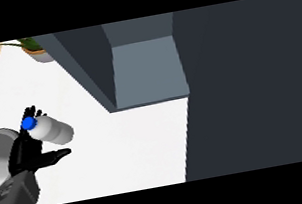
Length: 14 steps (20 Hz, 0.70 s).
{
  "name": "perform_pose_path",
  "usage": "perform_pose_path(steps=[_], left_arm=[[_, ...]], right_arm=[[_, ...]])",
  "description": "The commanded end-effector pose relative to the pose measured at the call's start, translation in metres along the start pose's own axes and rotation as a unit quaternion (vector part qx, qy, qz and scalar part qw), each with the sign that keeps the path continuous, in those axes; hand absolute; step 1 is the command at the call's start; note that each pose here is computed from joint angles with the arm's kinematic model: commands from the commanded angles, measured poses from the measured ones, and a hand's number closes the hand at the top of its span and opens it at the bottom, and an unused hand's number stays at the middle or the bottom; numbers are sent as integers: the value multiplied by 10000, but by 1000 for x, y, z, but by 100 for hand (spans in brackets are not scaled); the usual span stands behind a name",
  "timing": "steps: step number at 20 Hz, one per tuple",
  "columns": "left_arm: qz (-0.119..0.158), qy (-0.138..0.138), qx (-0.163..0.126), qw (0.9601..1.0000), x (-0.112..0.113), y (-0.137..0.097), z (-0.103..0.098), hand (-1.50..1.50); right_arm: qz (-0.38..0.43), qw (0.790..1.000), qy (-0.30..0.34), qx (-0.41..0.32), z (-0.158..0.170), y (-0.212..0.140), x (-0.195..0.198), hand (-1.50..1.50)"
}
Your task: Pick up the bottled water, place it into the cabinet and close the cabinet
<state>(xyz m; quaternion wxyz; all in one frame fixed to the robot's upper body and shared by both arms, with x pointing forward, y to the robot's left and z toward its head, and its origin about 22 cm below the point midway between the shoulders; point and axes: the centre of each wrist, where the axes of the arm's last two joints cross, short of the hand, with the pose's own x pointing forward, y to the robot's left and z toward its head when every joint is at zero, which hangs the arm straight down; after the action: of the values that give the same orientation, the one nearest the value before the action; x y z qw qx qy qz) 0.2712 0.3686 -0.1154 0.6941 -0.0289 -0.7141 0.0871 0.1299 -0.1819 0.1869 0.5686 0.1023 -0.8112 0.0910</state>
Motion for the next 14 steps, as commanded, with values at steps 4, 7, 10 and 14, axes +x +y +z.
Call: perform_pose_path(steps=[4, 7, 10, 14], left_arm=[[427, -144, -117, 9989, -23, -15, 14, -150], [617, -156, -61, 9980, -5, -4, -2, -150], [749, -137, -329, 9966, -12, -25, -7, 150], [1004, -18, -624, 9930, -12, -30, -10, 150]], right_arm=[[-48, 9998, -179, -111, 21, -4, 24, -150], [-31, 9993, -353, -118, 24, -6, 23, -150], [-50, 9997, -211, -76, 20, -6, 23, -150], [-17, 9993, -275, -237, 20, -8, 25, -150]])
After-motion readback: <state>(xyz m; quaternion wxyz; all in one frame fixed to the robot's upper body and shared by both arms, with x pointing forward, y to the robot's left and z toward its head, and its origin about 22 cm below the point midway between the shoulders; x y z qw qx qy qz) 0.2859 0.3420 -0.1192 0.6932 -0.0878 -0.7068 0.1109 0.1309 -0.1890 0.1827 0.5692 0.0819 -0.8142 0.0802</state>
